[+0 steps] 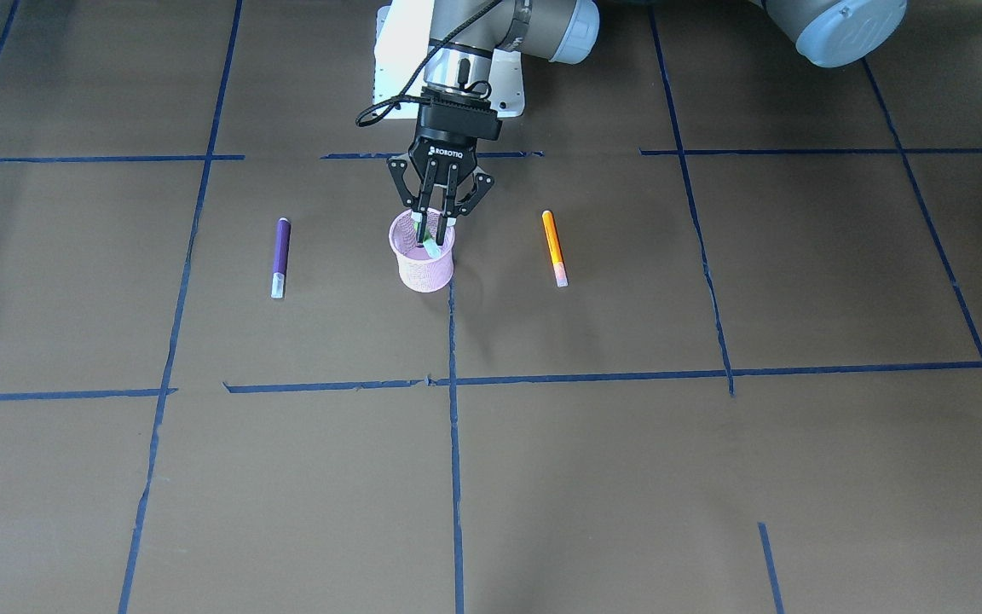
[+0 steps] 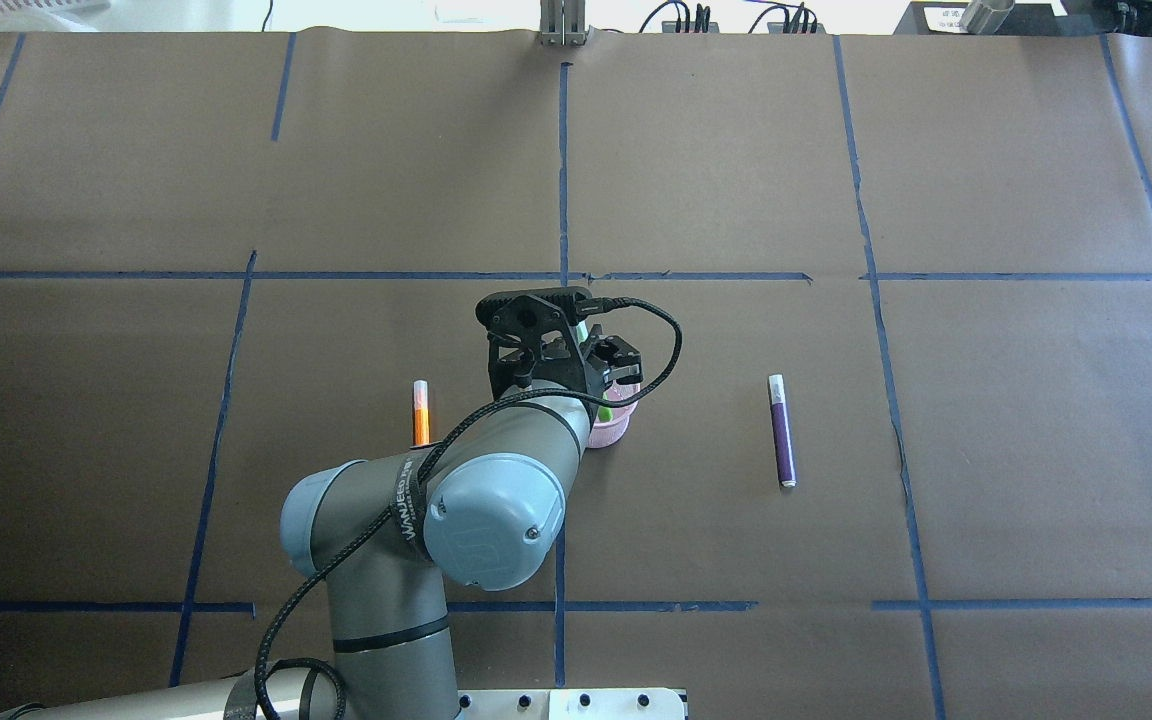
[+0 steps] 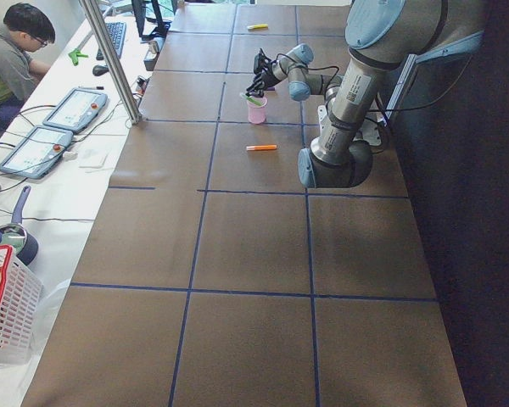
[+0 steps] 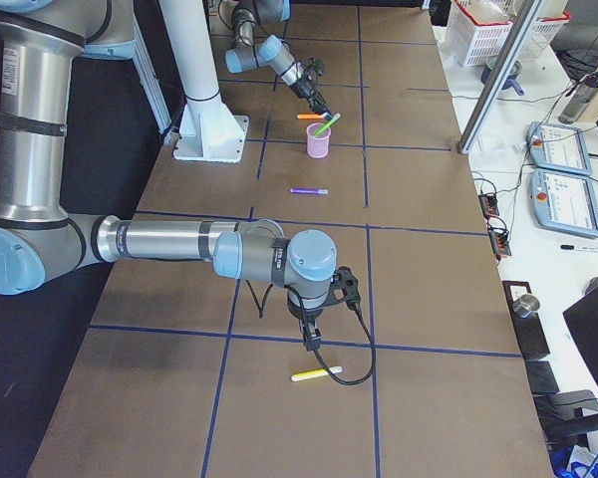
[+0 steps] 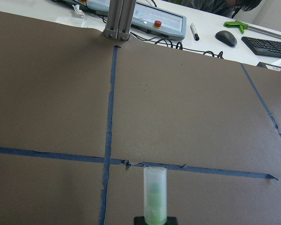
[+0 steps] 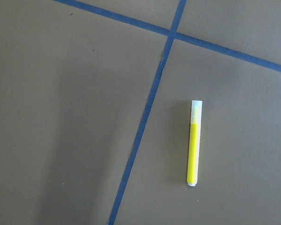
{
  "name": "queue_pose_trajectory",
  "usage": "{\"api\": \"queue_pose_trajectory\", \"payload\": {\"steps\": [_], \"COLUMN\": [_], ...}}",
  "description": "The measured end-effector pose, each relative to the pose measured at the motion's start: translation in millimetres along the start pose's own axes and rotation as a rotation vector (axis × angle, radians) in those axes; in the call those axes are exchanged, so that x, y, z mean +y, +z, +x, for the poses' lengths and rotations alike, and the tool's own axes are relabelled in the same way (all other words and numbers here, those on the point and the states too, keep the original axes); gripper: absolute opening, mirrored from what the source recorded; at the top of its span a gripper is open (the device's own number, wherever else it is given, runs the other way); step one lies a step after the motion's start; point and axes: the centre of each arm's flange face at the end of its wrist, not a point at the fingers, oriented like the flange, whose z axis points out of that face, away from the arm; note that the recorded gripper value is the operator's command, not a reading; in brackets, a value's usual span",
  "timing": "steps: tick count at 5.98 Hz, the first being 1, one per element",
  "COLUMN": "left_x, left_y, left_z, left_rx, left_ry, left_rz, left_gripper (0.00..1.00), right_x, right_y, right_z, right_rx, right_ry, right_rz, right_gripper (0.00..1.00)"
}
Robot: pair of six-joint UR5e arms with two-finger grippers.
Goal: Collect pens into pen holder
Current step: 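Lower the green marker into the pink pen cup and open left gripper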
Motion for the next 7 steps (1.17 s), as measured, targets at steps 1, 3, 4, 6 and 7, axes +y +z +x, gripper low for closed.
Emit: {"api": "queue_pose_trajectory", "payload": {"steps": [1,3,4,6,7], "left_x": [3.3,1.2,-8.7,-49.9,-75.4], "left_y": [-0.6,-8.5,-19.9,-51.3,-59.1], "left_z": [0.9,2.2,4.4,-0.6,-14.6], "left_rx": [-0.001,0.011,0.036,0.041,0.003], "left_ry": [0.006,0.026,0.040,0.053,0.050], "left_rz": [-0.006,-0.012,-0.031,-0.152,-0.259], "left_gripper": [0.93,0.92,0.92,0.92,0.93], "right_x": [0.4,-0.5,-2.1,-5.4,-7.0], "right_y": [0.0,-0.5,-1.4,-3.4,-2.9], "right_z": [0.0,-0.2,-0.9,-2.0,-3.1], "right_rx": [0.000,0.000,0.001,0.002,0.002], "right_ry": [0.000,-0.001,-0.003,-0.006,0.008], "right_rz": [0.000,0.001,0.003,0.007,0.006], "right_gripper": [1.00,1.00,1.00,1.00,1.00]}}
